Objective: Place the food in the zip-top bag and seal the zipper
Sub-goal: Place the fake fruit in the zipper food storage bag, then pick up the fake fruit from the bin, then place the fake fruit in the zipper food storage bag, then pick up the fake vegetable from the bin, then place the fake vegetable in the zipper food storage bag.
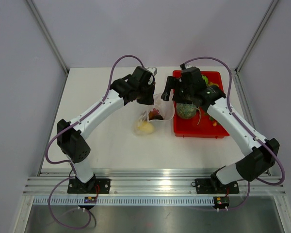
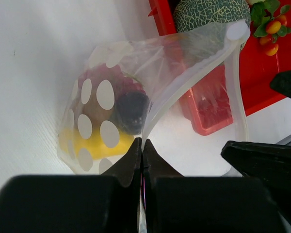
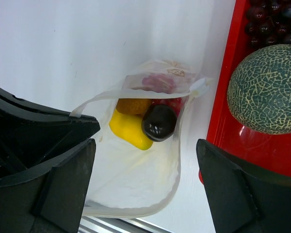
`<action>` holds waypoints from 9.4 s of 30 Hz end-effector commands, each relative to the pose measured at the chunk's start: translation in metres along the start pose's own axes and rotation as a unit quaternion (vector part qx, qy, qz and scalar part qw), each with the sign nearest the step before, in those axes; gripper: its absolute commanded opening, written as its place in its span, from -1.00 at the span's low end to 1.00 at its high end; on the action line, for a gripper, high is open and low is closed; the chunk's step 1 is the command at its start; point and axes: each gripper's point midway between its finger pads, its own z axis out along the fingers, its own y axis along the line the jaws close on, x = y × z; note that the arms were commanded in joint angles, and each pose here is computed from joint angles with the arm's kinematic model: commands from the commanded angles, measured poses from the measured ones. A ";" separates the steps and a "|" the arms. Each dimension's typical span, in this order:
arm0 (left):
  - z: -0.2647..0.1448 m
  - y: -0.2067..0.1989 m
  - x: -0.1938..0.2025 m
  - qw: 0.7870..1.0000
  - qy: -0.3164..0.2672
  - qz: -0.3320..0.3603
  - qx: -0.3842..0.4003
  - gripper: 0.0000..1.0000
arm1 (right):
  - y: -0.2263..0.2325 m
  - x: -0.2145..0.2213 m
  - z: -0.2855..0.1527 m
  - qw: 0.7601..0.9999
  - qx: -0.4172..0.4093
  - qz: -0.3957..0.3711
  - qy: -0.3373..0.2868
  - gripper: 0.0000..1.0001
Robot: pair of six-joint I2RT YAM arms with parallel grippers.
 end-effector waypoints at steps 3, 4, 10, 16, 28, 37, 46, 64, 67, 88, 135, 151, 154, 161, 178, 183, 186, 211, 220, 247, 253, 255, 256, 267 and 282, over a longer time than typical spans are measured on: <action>-0.010 -0.010 -0.010 1.000 -0.018 0.005 0.023 -1.00 | -0.014 -0.026 -0.033 0.996 0.044 -0.007 -0.072 0.74; -0.010 -0.009 -0.008 1.000 -0.017 0.005 0.021 -1.00 | -0.021 -0.028 -0.040 0.995 0.059 -0.003 -0.081 0.70; -0.012 -0.007 -0.006 1.000 -0.019 0.004 0.018 -1.00 | -0.098 -0.033 -0.057 0.985 0.125 0.062 -0.104 0.53; -0.014 -0.006 -0.007 0.999 -0.029 0.006 0.018 -1.00 | -0.183 -0.008 -0.056 0.966 0.204 0.134 -0.086 0.40; -0.013 -0.002 -0.002 1.000 -0.024 0.003 0.013 -1.00 | -0.250 0.032 -0.032 0.944 0.300 0.139 -0.018 0.36; -0.014 -0.002 -0.003 1.000 -0.026 0.005 0.013 -1.00 | -0.304 0.049 -0.010 0.925 0.342 0.167 0.016 0.28; -0.010 -0.001 0.000 1.000 -0.020 0.004 0.013 -1.00 | -0.323 0.083 0.019 0.919 0.342 0.186 0.066 0.25; -0.008 -0.001 -0.001 1.000 -0.018 0.005 0.012 -1.00 | -0.329 0.094 0.035 0.918 0.339 0.187 0.084 -0.31; -0.007 -0.001 -0.001 1.000 -0.017 0.006 0.011 -1.00 | -0.323 0.086 0.028 0.922 0.332 0.186 0.071 -0.50; -0.007 -0.006 -0.006 1.000 -0.021 0.006 0.019 -1.00 | -0.245 0.005 -0.050 0.956 0.230 0.178 -0.044 -0.67; -0.017 -0.005 -0.009 0.999 -0.025 -0.009 0.034 -1.00 | -0.027 -0.028 -0.058 0.988 0.106 0.005 -0.116 0.61; -0.017 0.003 -0.007 0.999 -0.024 -0.011 0.032 -1.00 | -0.275 -0.011 0.032 0.939 0.313 0.136 -0.051 0.60; -0.015 0.006 -0.004 0.999 -0.018 -0.008 0.029 -1.00 | -0.293 -0.003 0.053 0.935 0.325 0.136 -0.029 0.66; -0.014 0.014 -0.002 1.000 -0.013 -0.008 0.020 -1.00 | -0.329 -0.001 0.083 0.930 0.337 0.148 -0.004 0.76; -0.010 0.016 0.003 1.000 -0.005 -0.011 0.016 -1.00 | -0.319 0.001 0.077 0.937 0.306 0.167 -0.029 0.00; -0.011 0.014 0.003 1.000 -0.007 -0.010 0.021 -1.00 | -0.291 0.003 0.044 0.944 0.268 0.183 -0.055 -0.06; -0.013 0.012 0.002 1.000 -0.009 -0.010 0.027 -1.00 | -0.272 0.003 0.017 0.948 0.246 0.185 -0.078 -0.14; -0.013 0.010 -0.002 0.999 -0.020 -0.014 0.032 -1.00 | 0.030 -0.017 -0.062 0.992 -0.074 0.037 -0.096 -0.09; -0.011 0.012 0.000 0.999 -0.017 -0.015 0.026 -1.00 | 0.054 0.027 -0.028 0.995 -0.087 0.029 -0.038 -0.05; -0.005 0.011 0.001 0.999 -0.007 -0.022 0.026 -1.00 | 0.034 0.091 -0.034 0.995 -0.080 0.001 0.059 0.00; -0.005 0.006 0.002 0.999 -0.005 -0.029 0.040 -1.00 | 0.036 0.092 -0.037 0.994 -0.083 -0.013 0.074 0.01; -0.007 0.006 0.001 0.999 -0.008 -0.028 0.042 -1.00 | 0.040 0.094 -0.036 0.993 -0.087 -0.018 0.080 0.01; -0.007 0.005 0.002 0.999 -0.007 -0.029 0.042 -1.00 | 0.041 0.095 -0.036 0.993 -0.088 -0.020 0.081 0.00; -0.011 0.003 0.003 0.998 -0.008 -0.025 0.051 -1.00 | 0.047 0.103 -0.034 0.992 -0.066 -0.026 0.106 0.06; -0.023 0.004 0.008 0.998 -0.016 -0.014 0.058 -1.00 | 0.042 0.094 -0.001 0.994 0.003 0.005 0.109 0.18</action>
